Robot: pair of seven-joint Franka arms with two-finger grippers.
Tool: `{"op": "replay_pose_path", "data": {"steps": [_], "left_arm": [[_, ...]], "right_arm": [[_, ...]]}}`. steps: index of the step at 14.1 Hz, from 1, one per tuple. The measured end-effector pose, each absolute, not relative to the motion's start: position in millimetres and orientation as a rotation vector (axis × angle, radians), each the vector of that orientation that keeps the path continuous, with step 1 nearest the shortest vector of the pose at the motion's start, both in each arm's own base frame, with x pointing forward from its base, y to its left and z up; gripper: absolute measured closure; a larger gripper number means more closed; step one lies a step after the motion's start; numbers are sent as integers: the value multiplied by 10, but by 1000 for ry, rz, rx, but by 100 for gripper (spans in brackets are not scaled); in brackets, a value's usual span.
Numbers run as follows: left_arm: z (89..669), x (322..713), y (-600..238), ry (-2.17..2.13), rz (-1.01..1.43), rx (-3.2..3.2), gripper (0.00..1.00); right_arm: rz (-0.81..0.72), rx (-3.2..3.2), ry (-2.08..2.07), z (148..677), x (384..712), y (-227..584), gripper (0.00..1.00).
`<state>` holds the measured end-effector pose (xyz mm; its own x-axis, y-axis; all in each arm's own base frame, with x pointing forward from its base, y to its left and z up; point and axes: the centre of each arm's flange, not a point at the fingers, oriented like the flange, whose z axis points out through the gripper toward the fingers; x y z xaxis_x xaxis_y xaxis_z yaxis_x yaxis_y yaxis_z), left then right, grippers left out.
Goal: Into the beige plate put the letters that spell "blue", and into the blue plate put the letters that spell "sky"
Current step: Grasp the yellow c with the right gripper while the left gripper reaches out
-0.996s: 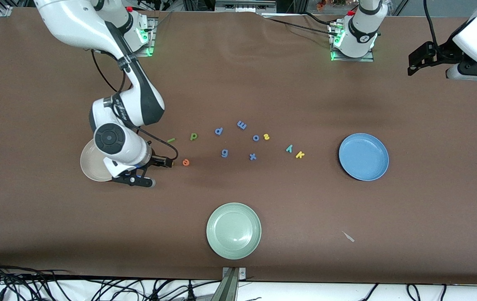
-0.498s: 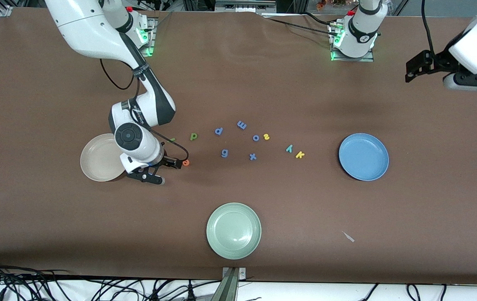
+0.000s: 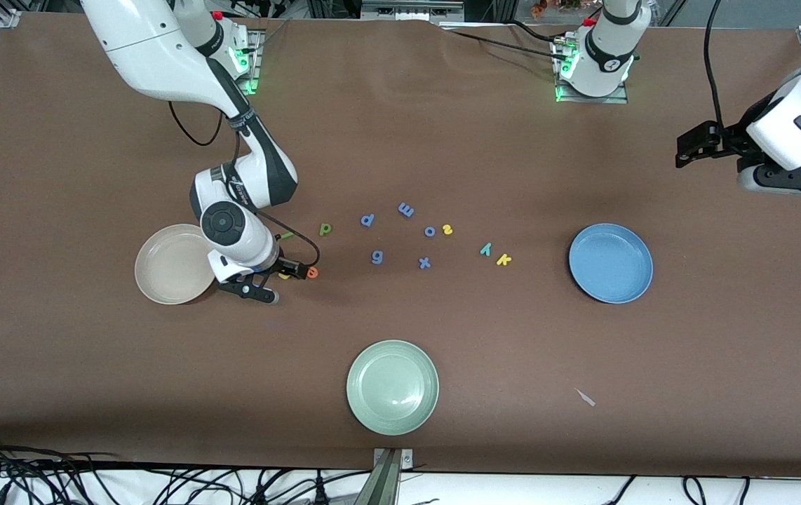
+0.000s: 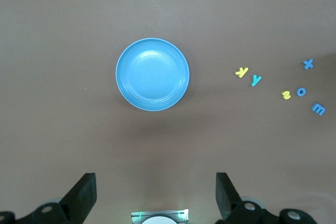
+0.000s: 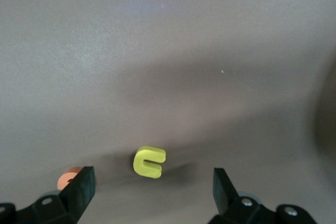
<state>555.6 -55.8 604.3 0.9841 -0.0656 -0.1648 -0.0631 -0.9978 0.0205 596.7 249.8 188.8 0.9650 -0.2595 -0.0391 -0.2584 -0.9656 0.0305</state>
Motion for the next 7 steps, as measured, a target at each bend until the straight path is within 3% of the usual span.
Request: {"op": "replay_pose_path", "data": {"steps": [4, 6, 7], "left_arm": [[5740, 5647, -895, -194, -340, 3103, 0], [5530, 5690, -1113, -249, -314, 3100, 0], [5390, 5683, -1263, -285, -301, 3099, 0]], "right_arm": [[-79, 3084, -406, 1819, 5949, 2504, 4], [-78, 3084, -407, 1813, 5949, 2503, 19], [-78, 3085, -407, 1813, 5950, 2503, 19]]}}
